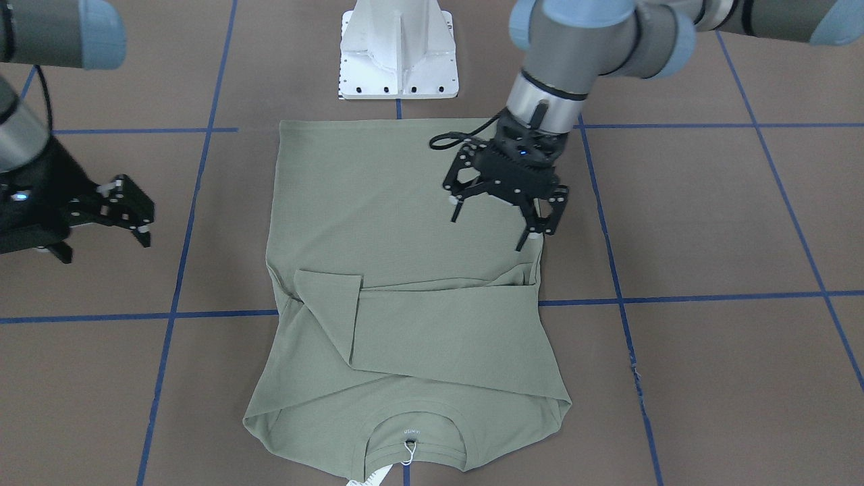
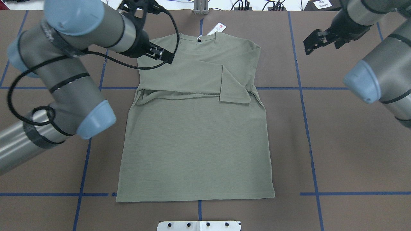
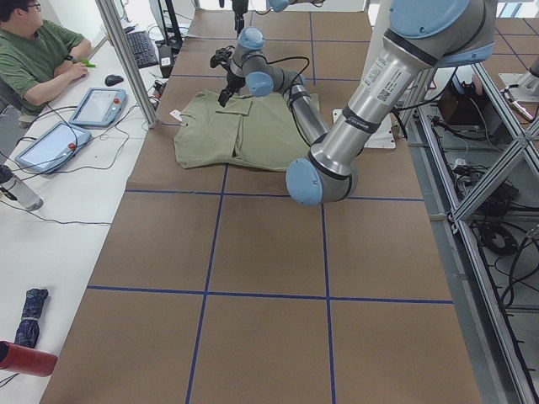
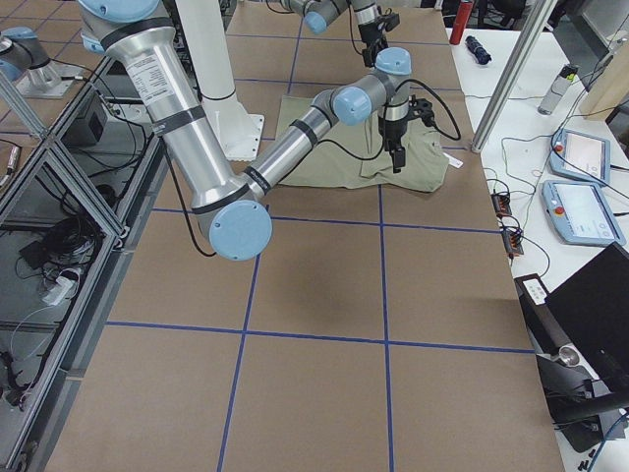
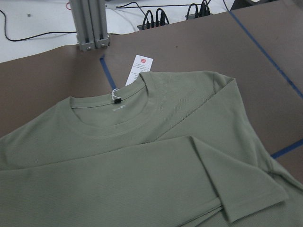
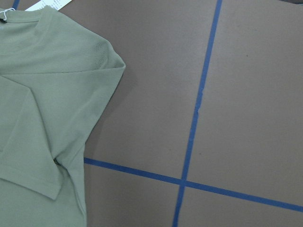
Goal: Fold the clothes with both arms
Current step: 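Release the sleeve and withdraw the left gripper while the right gripper reaches over the shirt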
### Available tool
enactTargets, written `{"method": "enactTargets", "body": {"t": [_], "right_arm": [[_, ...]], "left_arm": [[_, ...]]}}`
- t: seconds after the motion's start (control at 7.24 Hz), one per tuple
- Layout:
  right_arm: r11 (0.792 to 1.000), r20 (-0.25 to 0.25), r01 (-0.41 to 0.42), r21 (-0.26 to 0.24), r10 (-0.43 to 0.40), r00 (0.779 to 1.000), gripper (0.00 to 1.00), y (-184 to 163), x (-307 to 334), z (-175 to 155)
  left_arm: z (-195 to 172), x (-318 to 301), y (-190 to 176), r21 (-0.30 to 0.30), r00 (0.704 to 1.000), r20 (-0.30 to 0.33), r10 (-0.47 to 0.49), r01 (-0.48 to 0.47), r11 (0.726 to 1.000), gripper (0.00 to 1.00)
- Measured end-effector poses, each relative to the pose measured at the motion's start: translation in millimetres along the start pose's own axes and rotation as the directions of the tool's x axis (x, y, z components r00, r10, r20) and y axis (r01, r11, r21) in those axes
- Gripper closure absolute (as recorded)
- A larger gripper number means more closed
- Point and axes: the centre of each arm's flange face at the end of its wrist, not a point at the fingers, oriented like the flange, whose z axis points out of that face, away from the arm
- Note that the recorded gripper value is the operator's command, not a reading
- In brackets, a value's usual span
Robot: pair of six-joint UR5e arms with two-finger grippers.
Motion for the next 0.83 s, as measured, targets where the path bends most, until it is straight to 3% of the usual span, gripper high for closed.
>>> {"method": "enactTargets", "body": {"t": [0.41,0.55,0.83], "right_arm": [[0.989,-0.119,-0.121,0.082,0.13,0.984,0.18,5.2,-163.6,69.3],[0.985,-0.159,-0.137,0.103,0.153,0.975,0.23,7.1,-204.5,92.6],[0.983,-0.233,-0.131,0.13,0.158,0.96,0.29,11.1,-246.1,130.4]], "left_arm": [[-49.9,-140.8,60.0,-0.069,0.983,0.037,0.178,-0.175,0.982,0.0],[-54.7,-168.1,80.8,-0.086,0.981,0.032,0.191,-0.187,0.978,0.0],[-54.3,-203.0,130.1,-0.058,0.991,0.015,0.133,-0.132,0.99,0.04]]}}
